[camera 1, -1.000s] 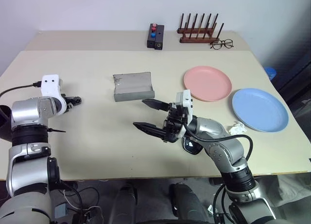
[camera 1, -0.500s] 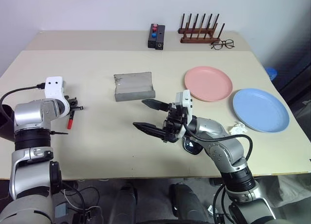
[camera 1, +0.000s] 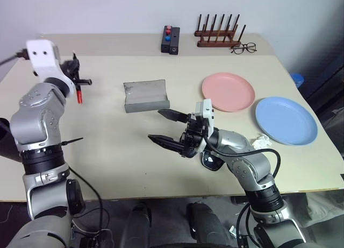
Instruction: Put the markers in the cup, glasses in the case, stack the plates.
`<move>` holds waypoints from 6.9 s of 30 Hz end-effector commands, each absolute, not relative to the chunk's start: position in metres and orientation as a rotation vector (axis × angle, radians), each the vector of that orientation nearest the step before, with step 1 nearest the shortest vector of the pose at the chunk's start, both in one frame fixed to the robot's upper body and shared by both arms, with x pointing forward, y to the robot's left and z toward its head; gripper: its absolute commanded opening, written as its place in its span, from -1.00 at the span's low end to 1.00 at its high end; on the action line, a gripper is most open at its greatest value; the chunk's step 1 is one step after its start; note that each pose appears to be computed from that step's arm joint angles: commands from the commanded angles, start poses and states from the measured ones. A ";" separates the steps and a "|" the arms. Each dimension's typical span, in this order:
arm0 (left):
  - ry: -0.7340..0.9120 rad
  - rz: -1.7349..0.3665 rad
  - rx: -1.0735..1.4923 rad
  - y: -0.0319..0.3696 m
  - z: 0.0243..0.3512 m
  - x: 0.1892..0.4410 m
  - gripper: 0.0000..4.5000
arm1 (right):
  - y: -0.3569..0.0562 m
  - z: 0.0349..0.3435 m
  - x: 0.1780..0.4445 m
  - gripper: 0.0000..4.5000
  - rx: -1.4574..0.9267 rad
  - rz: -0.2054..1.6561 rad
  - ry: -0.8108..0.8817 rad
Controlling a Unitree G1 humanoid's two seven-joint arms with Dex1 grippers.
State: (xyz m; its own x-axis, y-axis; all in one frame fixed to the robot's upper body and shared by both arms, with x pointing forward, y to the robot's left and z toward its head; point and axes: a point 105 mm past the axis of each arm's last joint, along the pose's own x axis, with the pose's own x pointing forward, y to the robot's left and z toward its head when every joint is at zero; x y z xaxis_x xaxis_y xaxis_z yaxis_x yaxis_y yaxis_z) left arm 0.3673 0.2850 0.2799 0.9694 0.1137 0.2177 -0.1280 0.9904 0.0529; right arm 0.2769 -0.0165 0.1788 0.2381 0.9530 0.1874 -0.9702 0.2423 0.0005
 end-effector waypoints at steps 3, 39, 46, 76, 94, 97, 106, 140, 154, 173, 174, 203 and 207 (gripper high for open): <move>-0.535 0.473 0.141 0.344 0.344 0.288 -0.95 | -0.020 0.194 0.273 1.00 0.096 1.338 -0.234; -0.485 0.779 0.398 0.395 0.266 0.225 -0.95 | -0.005 0.208 0.268 1.00 0.132 1.418 -0.304; -0.483 0.776 0.384 0.392 0.265 0.230 -0.25 | -0.005 0.206 0.268 1.00 0.140 1.414 -0.296; -0.030 -0.388 0.278 0.201 0.214 0.329 0.95 | -0.020 0.197 0.289 1.00 -0.020 1.324 -0.257; 0.524 -0.912 0.400 0.149 0.150 0.412 0.98 | -0.090 0.187 0.268 1.00 -0.452 1.316 -0.066; 0.567 -0.962 0.461 0.149 0.143 0.410 0.75 | -0.094 0.183 0.262 1.00 -0.476 1.312 -0.044; 0.539 -0.988 0.514 0.159 0.140 0.408 -0.99 | -0.107 0.186 0.277 1.00 -0.457 1.190 -0.069; 0.452 -1.263 0.566 0.169 0.151 0.284 0.28 | -0.126 0.157 0.291 1.00 -0.525 1.156 0.142; 0.368 -1.202 0.476 0.159 0.148 0.246 0.28 | -0.135 0.118 0.271 1.00 -0.632 1.064 0.358; 0.367 -1.170 0.414 0.149 0.143 0.228 0.28 | -0.133 0.130 0.302 1.00 -0.749 0.820 0.387; 0.368 -1.170 0.415 0.149 0.143 0.228 0.28 | -0.133 0.132 0.303 1.00 -0.765 0.818 0.380; 0.308 -0.966 0.396 0.179 0.151 0.246 0.31 | -0.095 0.170 0.299 -0.99 -0.847 0.983 0.156; 0.190 -0.875 0.292 0.196 0.181 0.254 0.31 | -0.057 0.186 0.294 -0.99 -0.762 1.090 0.067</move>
